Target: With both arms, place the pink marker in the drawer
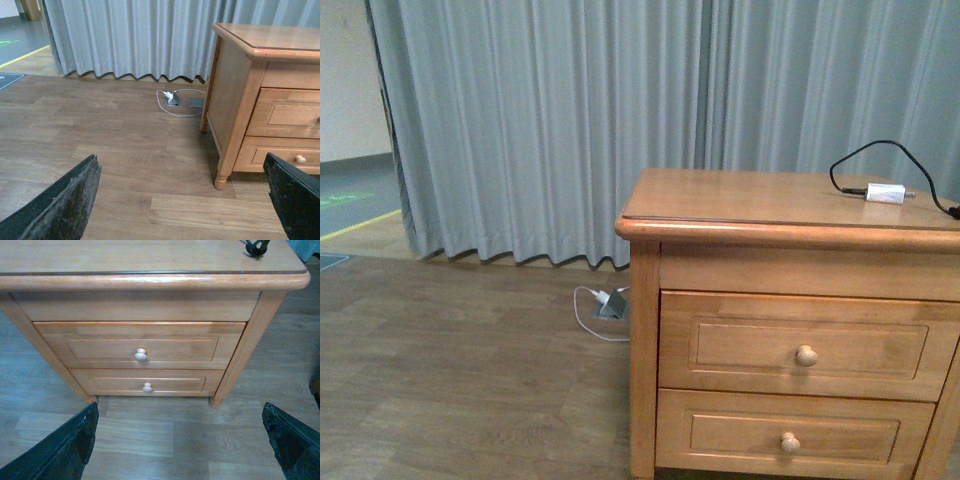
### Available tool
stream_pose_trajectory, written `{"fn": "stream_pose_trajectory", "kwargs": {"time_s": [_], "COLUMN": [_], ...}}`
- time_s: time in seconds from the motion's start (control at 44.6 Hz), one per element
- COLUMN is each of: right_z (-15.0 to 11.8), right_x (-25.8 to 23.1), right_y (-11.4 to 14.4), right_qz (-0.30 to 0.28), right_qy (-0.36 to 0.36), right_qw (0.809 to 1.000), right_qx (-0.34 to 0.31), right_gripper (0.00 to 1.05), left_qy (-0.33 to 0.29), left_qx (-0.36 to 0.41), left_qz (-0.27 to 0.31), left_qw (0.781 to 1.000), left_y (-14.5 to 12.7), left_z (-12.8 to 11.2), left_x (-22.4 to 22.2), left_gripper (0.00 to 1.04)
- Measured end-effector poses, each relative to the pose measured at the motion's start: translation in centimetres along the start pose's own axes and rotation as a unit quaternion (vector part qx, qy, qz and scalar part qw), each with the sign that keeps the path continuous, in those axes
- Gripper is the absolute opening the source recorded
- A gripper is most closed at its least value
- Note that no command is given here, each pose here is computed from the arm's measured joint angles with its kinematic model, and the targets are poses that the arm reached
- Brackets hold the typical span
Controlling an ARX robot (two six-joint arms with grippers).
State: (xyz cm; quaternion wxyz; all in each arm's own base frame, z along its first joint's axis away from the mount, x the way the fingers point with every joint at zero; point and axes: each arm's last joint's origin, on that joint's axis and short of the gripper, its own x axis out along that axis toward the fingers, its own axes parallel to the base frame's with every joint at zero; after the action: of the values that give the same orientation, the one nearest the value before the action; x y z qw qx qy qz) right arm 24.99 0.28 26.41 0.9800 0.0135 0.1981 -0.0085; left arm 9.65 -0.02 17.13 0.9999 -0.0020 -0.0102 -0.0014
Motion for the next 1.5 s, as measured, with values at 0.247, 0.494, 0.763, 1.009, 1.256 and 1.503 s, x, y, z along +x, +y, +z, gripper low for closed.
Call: {"fn": "stream_pose_trajectory", "kwargs": {"time_s": [0.247, 0.494, 0.763, 1.009, 1.256, 1.503], "right_z": [1.2, -1.4, -7.4, -9.8, -11.8, -13.1], "right_x": [-6.1, -6.0, -6.8, -7.3, -8.0, -8.6], "right_y": [-0.4, -0.4, -0.6, -0.6, -0.7, -0.8], "right_qz": [-0.007, 0.011, 0.009, 0.008, 0.008, 0.008], "right_qy": [-0.047, -0.181, -0.194, -0.195, -0.195, -0.196], "right_qw": [0.998, 0.983, 0.981, 0.981, 0.981, 0.98], "right_qx": [0.038, 0.003, -0.01, -0.012, -0.012, -0.012], "right_gripper": [0.96, 0.72, 0.13, 0.01, 0.01, 0.01], "left_qy": [0.0, 0.0, 0.0, 0.0, 0.0, 0.0], "left_qx": [0.0, 0.0, 0.0, 0.0, 0.0, 0.0], "left_qz": [0.0, 0.0, 0.0, 0.0, 0.0, 0.0], "left_qw": [1.0, 1.0, 1.0, 1.0, 1.0, 1.0], "left_y": [0.0, 0.0, 0.0, 0.0, 0.0, 0.0], "left_z": [0.0, 0.0, 0.0, 0.0, 0.0, 0.0], "left_x": [0.0, 0.0, 0.0, 0.0, 0.0, 0.0], "left_gripper": [0.99, 0.99, 0.99, 0.99, 0.99, 0.99]}}
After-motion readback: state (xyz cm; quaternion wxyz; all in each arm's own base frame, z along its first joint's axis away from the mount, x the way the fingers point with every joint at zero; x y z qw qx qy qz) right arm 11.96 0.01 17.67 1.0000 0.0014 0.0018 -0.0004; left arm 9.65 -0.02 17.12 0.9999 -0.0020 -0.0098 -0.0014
